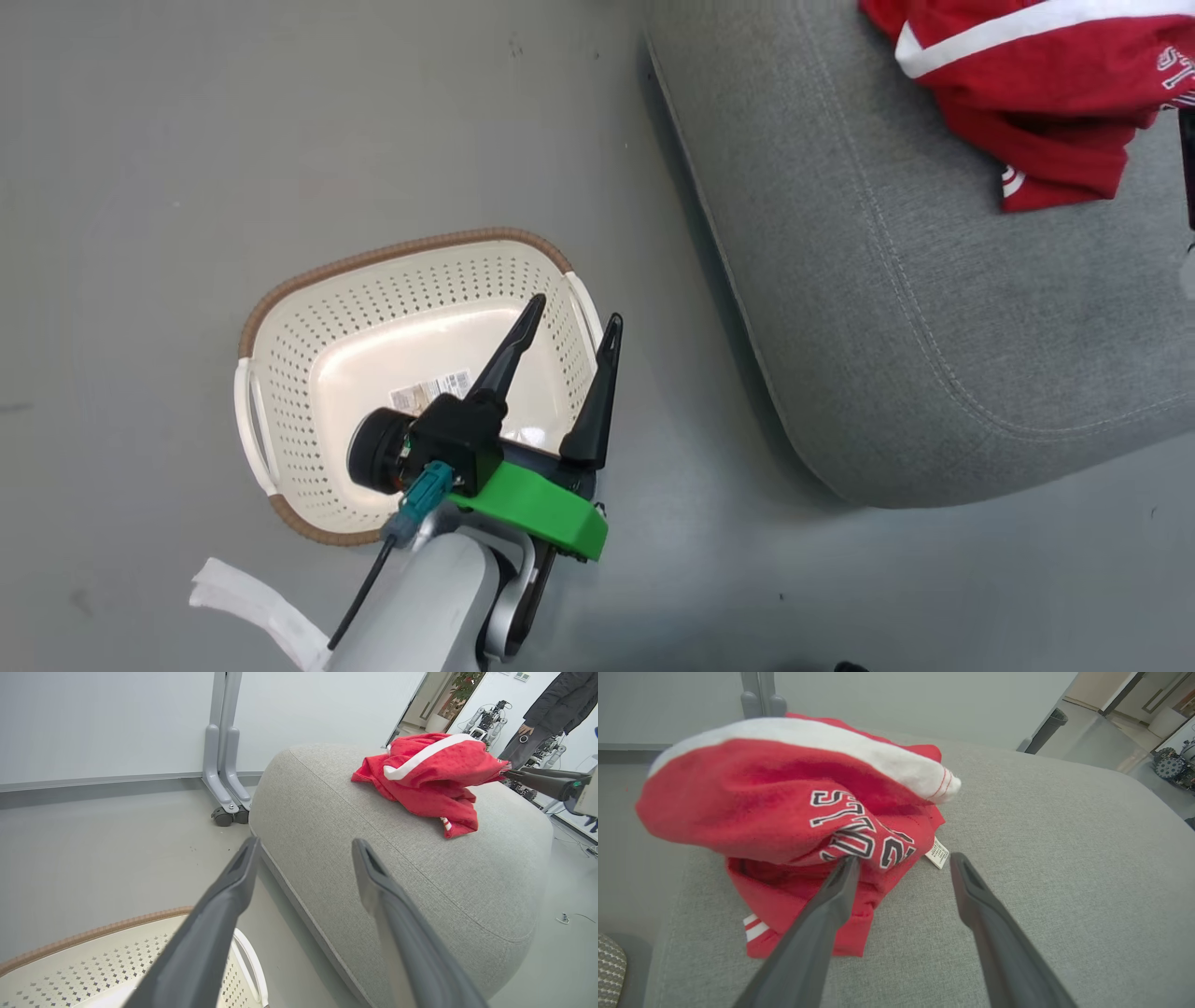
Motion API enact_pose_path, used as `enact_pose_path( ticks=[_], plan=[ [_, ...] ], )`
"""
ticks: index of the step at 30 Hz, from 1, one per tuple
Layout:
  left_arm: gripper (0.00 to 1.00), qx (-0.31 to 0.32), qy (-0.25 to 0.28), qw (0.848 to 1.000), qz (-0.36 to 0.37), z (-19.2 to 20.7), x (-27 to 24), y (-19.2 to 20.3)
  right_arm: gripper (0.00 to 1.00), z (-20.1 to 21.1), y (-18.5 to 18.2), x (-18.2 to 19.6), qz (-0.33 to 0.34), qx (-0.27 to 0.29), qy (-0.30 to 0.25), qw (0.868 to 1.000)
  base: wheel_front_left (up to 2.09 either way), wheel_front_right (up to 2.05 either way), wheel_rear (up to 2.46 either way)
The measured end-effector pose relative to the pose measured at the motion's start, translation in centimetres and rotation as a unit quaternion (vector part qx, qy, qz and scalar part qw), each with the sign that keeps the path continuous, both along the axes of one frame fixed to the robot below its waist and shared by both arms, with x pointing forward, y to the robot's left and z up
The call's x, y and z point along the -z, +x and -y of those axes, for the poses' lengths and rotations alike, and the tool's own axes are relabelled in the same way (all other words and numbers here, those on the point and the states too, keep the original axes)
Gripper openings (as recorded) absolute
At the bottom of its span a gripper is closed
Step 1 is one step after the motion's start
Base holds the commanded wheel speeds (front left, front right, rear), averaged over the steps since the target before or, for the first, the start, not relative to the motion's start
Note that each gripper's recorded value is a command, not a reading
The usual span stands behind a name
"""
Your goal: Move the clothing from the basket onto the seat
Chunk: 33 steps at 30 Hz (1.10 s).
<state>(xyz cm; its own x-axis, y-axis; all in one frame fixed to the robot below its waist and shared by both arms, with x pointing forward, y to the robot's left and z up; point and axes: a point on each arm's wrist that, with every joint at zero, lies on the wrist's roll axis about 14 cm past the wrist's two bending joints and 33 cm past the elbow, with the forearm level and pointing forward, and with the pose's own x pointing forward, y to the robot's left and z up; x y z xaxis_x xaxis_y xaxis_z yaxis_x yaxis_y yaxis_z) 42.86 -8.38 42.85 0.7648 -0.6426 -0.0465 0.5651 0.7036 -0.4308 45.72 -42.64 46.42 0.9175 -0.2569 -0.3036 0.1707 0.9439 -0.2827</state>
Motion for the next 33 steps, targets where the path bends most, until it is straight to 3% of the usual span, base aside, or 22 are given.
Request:
enact_pose_path(
  ticks=[10,16,22,26,33],
  plan=[
    [1.00,-0.019,-0.011,0.999,0.036,-1.8,-4.1,-1.6,1.00,-1.0,-2.6,-8.4,0.136,-0.015,0.040,0.990,0.00,0.00,0.00],
    [1.00,-0.036,-0.016,0.997,0.065,-3.2,-6.7,-2.5,1.00,-3.0,-4.5,-14.9,0.248,-0.042,0.046,0.967,0.00,0.00,0.00],
    [1.00,-0.060,-0.021,0.995,0.082,-5.2,-8.4,-3.8,1.00,-6.1,-7.1,-18.9,0.332,-0.075,0.057,0.939,0.00,0.00,0.00],
    [1.00,-0.079,-0.021,0.992,0.092,-6.7,-9.2,-4.5,1.00,-8.6,-8.4,-19.7,0.367,-0.096,0.085,0.921,0.00,0.00,0.00],
    [1.00,-0.118,-0.018,0.988,0.101,-9.6,-9.8,-5.3,1.00,-13.9,-9.1,-18.1,0.369,-0.141,0.140,0.908,0.00,0.00,0.00]
  ],
)
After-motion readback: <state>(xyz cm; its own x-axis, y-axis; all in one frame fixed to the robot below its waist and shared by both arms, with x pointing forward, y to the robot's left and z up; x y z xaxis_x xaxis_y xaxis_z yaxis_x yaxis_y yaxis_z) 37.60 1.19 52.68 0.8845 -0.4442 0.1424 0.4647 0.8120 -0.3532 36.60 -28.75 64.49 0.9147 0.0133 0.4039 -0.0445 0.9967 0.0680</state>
